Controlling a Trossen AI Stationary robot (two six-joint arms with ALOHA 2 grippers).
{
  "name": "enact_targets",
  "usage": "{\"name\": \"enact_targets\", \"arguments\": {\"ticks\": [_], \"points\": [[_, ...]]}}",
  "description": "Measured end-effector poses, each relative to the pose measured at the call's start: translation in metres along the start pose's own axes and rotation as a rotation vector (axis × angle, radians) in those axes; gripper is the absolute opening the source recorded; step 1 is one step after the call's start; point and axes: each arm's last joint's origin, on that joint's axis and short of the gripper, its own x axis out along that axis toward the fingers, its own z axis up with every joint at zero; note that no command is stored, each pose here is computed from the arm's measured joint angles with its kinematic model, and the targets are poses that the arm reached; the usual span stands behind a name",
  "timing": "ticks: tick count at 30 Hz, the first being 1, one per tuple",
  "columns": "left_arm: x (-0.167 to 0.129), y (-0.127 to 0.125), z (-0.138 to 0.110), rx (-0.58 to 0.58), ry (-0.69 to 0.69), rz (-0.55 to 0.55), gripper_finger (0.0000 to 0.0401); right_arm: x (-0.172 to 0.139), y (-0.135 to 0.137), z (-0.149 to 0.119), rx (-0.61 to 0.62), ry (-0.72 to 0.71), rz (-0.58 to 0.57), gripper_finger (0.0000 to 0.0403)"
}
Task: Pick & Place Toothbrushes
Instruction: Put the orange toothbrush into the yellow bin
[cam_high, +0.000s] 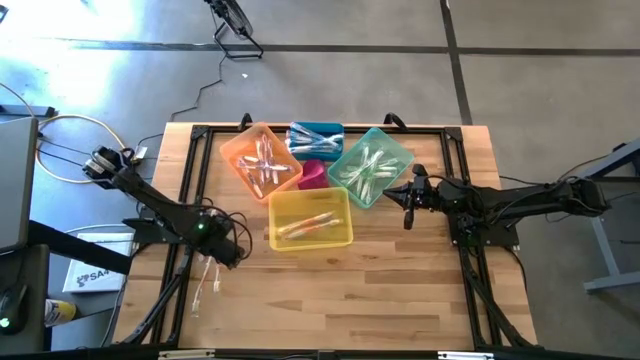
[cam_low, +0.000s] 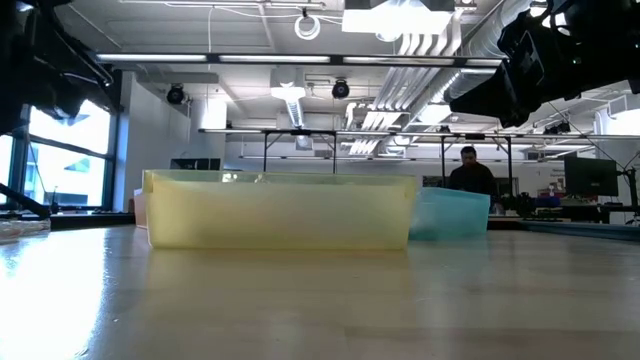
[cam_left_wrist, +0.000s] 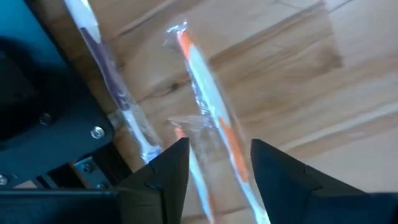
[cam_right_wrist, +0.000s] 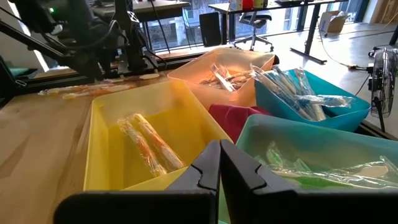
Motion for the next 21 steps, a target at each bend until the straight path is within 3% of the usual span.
{"name": "enact_targets", "arguments": {"ticks": [9, 21], "points": [[0.027, 0.001, 0.000, 0.000, 0.009, -0.075, 0.0154, 0.000, 0.000, 0.000, 0.000, 0.000, 0.000, 0.0004], [0.050, 0.010, 0.000, -0.004, 0.012, -0.096, 0.0154, 0.000, 0.000, 0.000, 0.000, 0.000, 0.000, 0.0004]]}}
